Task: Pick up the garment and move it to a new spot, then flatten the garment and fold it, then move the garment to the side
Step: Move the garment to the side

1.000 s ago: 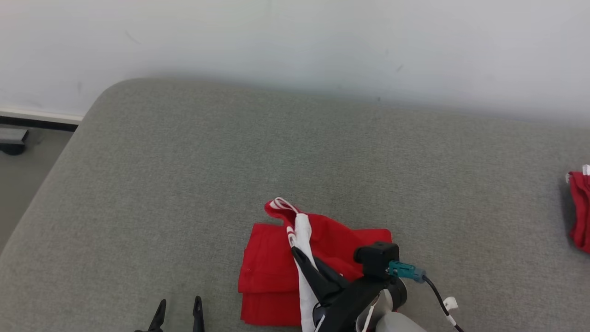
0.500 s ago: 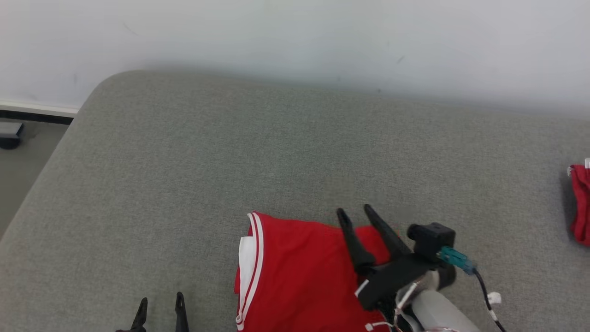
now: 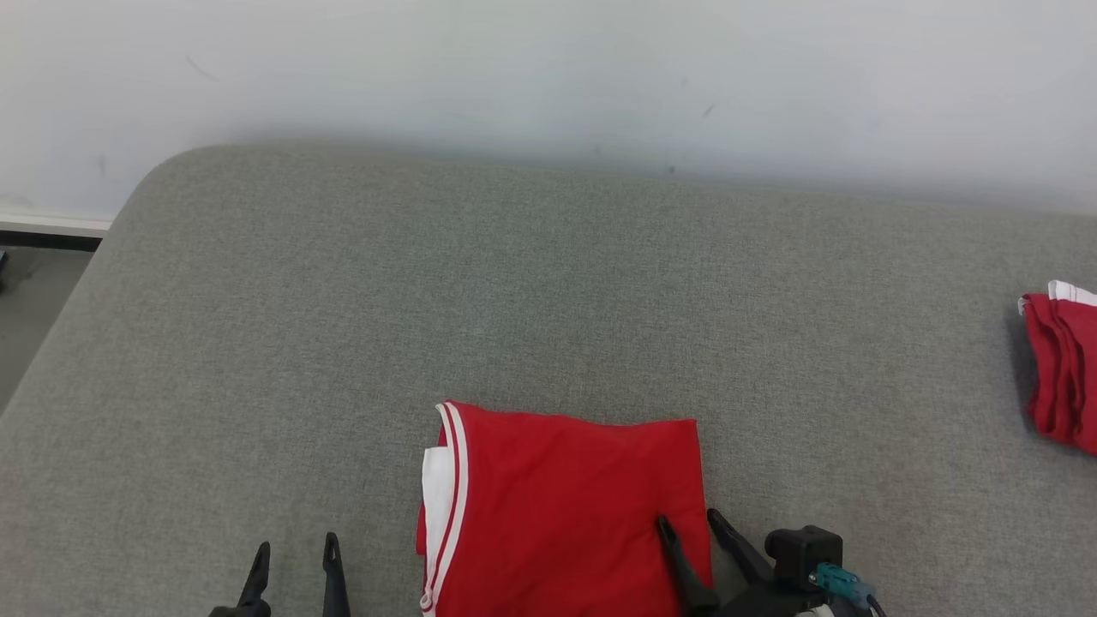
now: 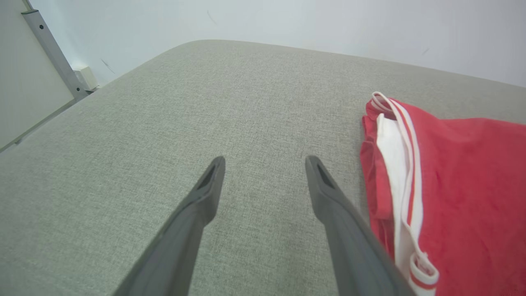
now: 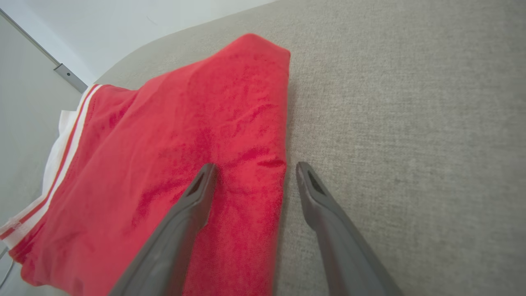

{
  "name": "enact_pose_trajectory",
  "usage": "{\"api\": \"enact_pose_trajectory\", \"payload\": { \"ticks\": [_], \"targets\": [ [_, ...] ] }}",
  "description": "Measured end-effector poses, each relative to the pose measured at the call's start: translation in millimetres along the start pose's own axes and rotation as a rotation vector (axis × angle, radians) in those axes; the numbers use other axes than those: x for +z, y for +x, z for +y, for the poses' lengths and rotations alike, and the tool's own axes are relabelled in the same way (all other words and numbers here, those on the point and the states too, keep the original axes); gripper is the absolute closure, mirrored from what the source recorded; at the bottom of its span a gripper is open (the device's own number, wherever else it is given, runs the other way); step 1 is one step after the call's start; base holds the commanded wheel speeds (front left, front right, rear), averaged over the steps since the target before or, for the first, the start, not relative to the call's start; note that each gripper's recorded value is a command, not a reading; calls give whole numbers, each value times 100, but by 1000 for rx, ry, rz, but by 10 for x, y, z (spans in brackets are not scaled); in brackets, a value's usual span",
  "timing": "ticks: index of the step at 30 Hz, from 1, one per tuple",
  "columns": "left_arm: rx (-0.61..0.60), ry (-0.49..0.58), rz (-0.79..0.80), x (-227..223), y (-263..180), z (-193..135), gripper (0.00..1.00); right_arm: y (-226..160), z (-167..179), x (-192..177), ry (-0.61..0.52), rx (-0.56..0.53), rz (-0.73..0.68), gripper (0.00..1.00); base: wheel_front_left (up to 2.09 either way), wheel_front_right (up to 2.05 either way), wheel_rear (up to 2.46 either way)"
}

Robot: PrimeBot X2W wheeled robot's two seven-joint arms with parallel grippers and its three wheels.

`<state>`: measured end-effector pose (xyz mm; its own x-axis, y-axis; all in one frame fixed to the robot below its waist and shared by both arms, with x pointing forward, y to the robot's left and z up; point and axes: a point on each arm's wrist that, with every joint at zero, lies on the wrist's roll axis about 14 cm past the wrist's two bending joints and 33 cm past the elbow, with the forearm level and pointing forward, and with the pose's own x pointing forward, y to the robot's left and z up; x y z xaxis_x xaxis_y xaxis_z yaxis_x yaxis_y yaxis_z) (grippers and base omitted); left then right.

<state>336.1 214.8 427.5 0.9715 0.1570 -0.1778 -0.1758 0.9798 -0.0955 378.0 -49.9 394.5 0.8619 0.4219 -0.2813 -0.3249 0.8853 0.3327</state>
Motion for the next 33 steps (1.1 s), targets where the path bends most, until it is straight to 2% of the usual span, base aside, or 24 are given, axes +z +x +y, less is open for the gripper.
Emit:
{"api": "enact_pose_trajectory", "payload": {
  "ticks": [1, 2, 3, 9, 16, 25, 33],
  "targets": [
    [-2, 2, -1, 3, -2, -2, 0, 9, 23, -28, -4, 6, 11, 5, 0, 0, 0],
    [-6, 2, -2, 6, -3, -8, 0, 24, 33, -34, -8, 8, 17, 62, 0, 0, 0],
    [-9, 5, -4, 10, -3, -15, 0, 45, 43, -16, -12, 12, 15, 100, 0, 0, 0],
    [-43, 19, -6, 13, -10, -95, 0, 60, -11, 209, 2, -12, -52, 100, 0, 0, 0],
    [-140, 27, -8, 19, 57, -392, 0, -307, -567, 315, 34, -183, -117, 100, 0, 0, 0],
    [-374, 38, -44, 161, 298, -1242, 0, -1008, -1218, 442, 48, -410, -212, 100, 0, 0, 0],
    [-597, 44, -49, 177, 341, -2081, 0, -1503, -1491, 447, 75, -551, -266, 100, 0, 0, 0]
  ]
}}
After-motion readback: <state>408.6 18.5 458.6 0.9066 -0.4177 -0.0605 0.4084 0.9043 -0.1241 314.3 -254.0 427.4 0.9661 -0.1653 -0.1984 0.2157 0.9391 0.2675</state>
